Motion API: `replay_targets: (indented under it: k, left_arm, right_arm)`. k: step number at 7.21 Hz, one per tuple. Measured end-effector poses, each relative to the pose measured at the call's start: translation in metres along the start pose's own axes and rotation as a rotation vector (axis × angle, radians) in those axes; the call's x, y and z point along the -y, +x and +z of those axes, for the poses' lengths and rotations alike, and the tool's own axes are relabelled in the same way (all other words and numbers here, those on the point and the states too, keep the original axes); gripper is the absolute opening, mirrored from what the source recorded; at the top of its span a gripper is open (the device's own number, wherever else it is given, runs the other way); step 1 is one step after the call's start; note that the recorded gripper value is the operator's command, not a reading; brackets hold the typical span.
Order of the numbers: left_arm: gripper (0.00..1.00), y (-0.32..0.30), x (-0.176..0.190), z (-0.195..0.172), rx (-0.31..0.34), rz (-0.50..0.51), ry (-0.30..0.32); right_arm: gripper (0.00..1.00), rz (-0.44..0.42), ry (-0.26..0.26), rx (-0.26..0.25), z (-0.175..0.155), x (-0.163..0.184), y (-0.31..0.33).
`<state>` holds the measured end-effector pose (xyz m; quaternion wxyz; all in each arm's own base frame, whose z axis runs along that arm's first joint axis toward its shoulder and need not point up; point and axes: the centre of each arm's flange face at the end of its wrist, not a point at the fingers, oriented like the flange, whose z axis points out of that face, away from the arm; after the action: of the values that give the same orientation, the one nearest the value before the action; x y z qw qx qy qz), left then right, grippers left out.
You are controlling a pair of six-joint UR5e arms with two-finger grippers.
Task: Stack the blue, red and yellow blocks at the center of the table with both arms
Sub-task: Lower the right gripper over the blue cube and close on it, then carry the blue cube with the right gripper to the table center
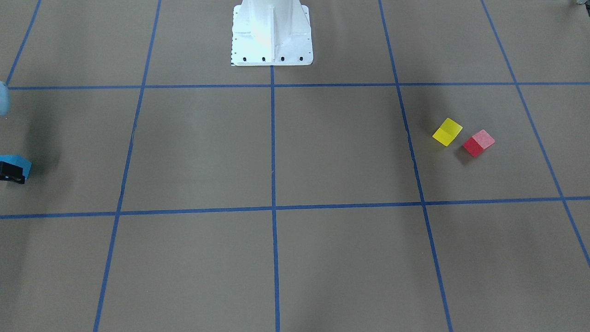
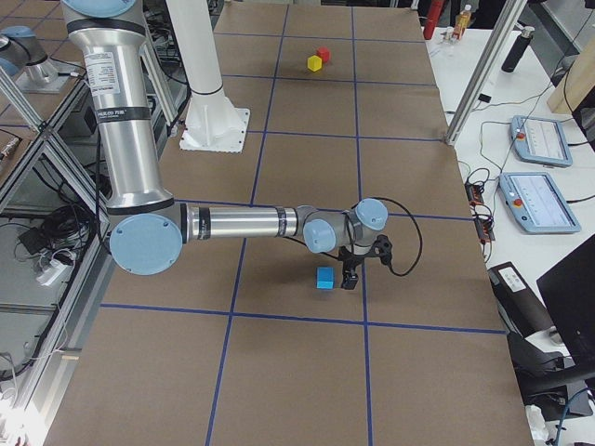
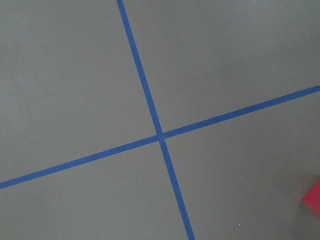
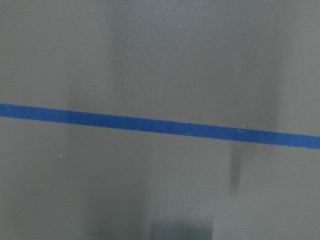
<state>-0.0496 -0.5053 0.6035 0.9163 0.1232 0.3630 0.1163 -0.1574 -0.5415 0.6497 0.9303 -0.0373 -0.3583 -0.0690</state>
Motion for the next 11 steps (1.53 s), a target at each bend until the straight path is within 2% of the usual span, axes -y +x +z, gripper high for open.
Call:
replay_targets:
  k: [3, 4, 5, 6, 9, 11]
  left_arm:
    - [1.0, 0.0, 0.0, -0.001, 0.001, 0.008, 0.008]
    - [1.0, 0.001, 0.0, -0.001, 0.001, 0.008, 0.008]
    - [1.0, 0.001, 0.0, -0.001, 0.001, 0.009, 0.008]
    - [1.0, 0.001, 0.0, -0.001, 0.0, 0.009, 0.008]
    - [1.0, 0.001, 0.0, -0.001, 0.0, 0.01, 0.009]
    - [1.0, 0.0, -0.001, 0.0, -0.001, 0.009, 0.007]
  right_arm:
    - [0.99, -0.001, -0.022, 0.0, 0.011, -0.02, 0.006]
    - [0.92, -0.005, -0.029, 0.001, 0.014, -0.029, 0.006]
    - [0.45, -0.01, -0.034, 0.004, 0.015, -0.038, 0.004]
    - [0.03, -0.005, -0.037, 0.008, 0.015, -0.046, 0.0]
    - [0.0, 0.029, -0.027, 0.013, 0.01, -0.047, -0.014]
    - [0.0, 0.008, 0.008, 0.028, -0.016, -0.047, -0.034]
